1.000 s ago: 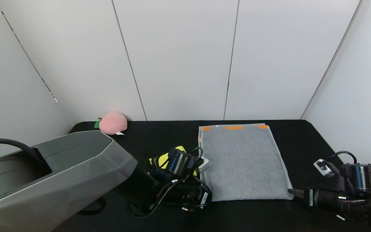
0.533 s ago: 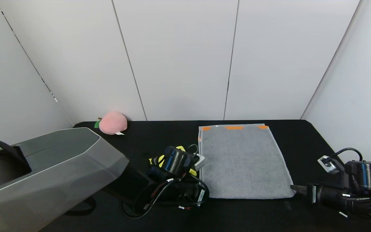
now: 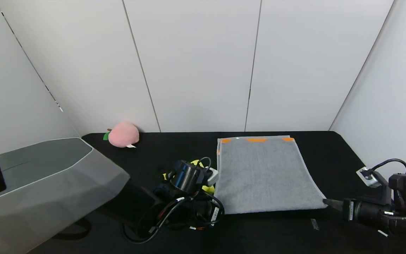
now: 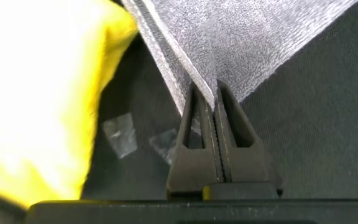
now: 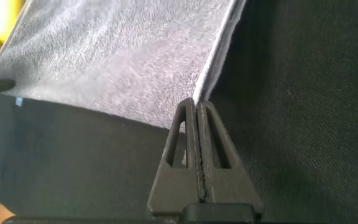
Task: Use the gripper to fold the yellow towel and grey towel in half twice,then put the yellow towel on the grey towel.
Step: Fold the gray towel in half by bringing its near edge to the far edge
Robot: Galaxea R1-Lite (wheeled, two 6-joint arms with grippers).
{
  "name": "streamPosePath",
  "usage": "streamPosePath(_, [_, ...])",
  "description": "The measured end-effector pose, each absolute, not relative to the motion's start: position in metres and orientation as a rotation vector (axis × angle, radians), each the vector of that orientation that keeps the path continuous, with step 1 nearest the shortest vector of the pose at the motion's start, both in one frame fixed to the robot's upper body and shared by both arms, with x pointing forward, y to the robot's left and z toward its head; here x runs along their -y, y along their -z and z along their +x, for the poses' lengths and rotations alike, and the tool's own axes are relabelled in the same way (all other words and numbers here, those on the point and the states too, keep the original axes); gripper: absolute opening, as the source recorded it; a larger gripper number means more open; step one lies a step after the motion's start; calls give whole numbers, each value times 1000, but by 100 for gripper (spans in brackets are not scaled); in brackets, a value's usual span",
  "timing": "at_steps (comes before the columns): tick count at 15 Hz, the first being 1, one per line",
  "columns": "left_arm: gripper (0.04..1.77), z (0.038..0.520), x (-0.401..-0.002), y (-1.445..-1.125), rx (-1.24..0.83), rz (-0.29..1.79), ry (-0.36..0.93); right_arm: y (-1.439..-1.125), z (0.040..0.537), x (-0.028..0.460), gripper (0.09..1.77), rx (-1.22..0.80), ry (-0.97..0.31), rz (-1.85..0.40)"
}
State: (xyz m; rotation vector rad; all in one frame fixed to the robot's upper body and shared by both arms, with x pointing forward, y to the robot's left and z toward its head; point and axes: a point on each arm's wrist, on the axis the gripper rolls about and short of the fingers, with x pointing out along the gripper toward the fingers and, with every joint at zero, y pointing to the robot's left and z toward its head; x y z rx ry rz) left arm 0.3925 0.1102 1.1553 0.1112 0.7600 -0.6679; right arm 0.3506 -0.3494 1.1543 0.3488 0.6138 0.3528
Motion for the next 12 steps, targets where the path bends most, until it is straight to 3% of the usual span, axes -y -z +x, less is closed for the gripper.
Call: streamPosePath(12, [10,341,-105,-1201,-682,180,664,-1191,316,342,11,-507,-386,315])
